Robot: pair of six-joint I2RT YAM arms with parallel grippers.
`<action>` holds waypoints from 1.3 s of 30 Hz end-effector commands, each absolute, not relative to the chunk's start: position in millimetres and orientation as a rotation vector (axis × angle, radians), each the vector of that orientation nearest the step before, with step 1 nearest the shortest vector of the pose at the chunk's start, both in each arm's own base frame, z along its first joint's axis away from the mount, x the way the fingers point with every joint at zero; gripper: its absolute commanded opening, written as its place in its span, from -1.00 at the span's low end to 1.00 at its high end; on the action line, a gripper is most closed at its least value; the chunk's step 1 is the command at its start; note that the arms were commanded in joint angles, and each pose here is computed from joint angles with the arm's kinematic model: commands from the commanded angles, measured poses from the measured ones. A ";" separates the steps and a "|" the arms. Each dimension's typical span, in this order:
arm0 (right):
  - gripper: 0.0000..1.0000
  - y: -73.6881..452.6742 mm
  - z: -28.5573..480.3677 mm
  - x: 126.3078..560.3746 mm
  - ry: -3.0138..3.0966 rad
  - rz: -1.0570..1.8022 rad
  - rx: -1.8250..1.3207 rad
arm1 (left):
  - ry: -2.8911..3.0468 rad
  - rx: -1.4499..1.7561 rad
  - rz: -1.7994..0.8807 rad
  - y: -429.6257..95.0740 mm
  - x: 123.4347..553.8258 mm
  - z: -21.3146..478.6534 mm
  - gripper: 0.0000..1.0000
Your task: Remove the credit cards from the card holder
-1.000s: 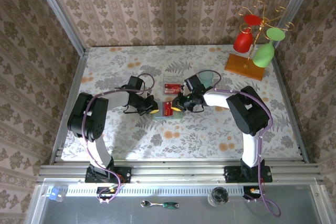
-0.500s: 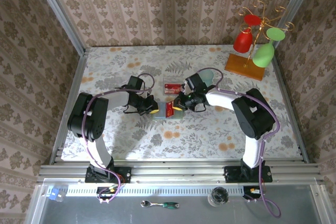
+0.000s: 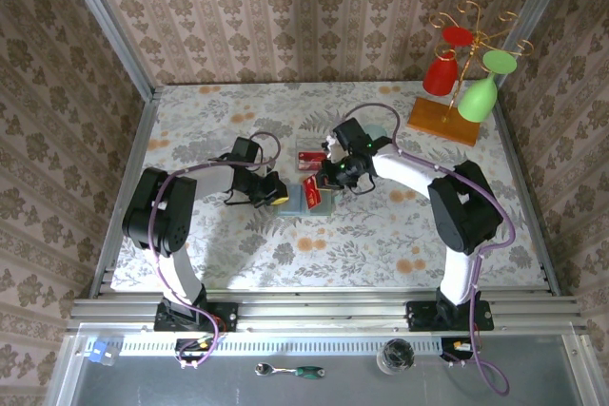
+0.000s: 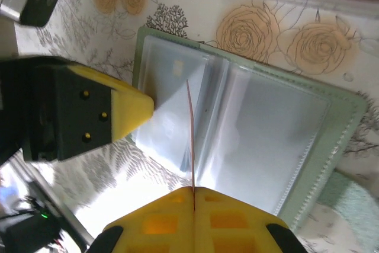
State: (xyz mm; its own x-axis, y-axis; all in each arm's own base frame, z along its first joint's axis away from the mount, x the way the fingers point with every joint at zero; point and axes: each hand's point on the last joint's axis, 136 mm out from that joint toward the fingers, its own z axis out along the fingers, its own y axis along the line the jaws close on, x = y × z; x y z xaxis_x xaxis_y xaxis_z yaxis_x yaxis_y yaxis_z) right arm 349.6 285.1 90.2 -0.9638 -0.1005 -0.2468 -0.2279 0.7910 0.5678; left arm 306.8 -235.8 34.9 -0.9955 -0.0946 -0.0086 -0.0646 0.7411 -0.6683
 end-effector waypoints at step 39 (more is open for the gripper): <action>-1.00 272.7 134.4 427.2 2.238 0.110 -1.748 | 2.744 -0.279 -1.070 -211.6 348.7 80.5 -0.74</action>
